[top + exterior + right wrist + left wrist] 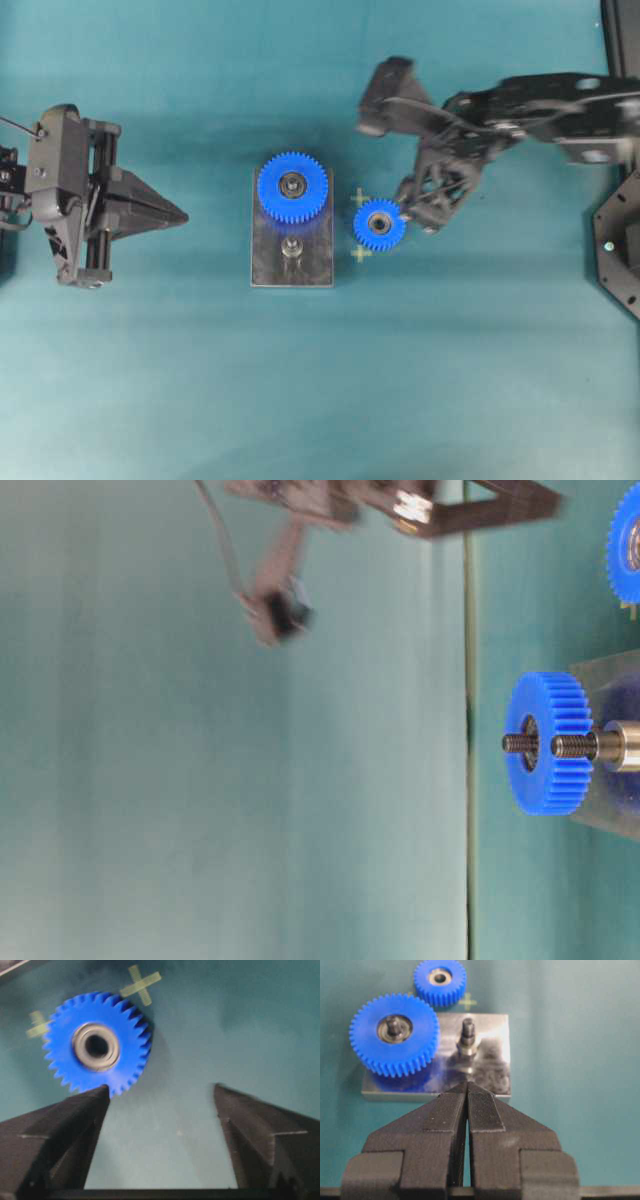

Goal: Fit the small gear onto the shaft.
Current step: 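Grasp the small blue gear with the right gripper and lift it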

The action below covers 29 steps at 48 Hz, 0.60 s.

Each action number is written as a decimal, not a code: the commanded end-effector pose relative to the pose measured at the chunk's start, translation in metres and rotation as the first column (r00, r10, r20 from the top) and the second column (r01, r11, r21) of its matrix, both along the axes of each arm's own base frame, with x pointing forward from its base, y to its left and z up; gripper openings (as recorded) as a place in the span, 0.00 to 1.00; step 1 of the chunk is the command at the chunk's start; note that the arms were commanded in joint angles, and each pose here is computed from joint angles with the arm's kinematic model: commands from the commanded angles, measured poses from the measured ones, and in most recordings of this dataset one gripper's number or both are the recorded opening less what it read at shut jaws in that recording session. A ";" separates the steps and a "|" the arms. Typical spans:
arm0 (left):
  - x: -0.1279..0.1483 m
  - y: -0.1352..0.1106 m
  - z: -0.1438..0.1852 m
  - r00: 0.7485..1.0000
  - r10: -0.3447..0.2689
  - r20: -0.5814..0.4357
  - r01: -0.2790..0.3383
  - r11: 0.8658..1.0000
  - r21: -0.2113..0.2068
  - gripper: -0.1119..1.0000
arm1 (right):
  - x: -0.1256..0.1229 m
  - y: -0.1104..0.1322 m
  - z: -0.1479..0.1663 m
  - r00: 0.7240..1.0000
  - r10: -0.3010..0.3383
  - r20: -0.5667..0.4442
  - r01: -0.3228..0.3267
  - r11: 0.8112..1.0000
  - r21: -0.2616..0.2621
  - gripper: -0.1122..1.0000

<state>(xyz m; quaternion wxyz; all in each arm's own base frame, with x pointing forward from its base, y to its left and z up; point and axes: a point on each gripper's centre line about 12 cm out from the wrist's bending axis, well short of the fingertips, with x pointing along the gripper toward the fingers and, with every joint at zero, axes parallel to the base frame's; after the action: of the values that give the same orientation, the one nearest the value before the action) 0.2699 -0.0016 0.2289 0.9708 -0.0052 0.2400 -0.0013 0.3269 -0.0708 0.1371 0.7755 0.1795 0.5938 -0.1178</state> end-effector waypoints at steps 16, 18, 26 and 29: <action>0.003 0.000 0.007 1.000 -0.001 0.025 0.001 1.000 -0.002 0.10 | 0.026 -0.002 -0.010 1.000 0.017 0.008 -0.017 1.000 -0.006 0.87; 0.003 0.000 0.007 1.000 -0.001 0.025 0.001 1.000 -0.002 0.10 | 0.028 0.000 -0.012 1.000 0.026 0.003 -0.026 1.000 -0.005 0.87; 0.003 0.000 0.007 1.000 -0.001 0.025 0.001 1.000 -0.002 0.10 | 0.030 0.009 -0.021 0.998 0.055 -0.021 -0.055 0.998 0.001 0.87; 0.003 0.000 0.008 1.000 -0.001 0.026 0.001 1.000 -0.002 0.10 | 0.030 0.012 -0.024 0.998 0.062 -0.030 -0.062 0.998 0.003 0.87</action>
<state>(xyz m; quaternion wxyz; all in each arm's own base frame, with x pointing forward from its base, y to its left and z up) 0.2701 -0.0016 0.2285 0.9706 -0.0067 0.2408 -0.0009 0.3507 -0.0630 0.1058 0.7593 0.1686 0.6197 -0.1043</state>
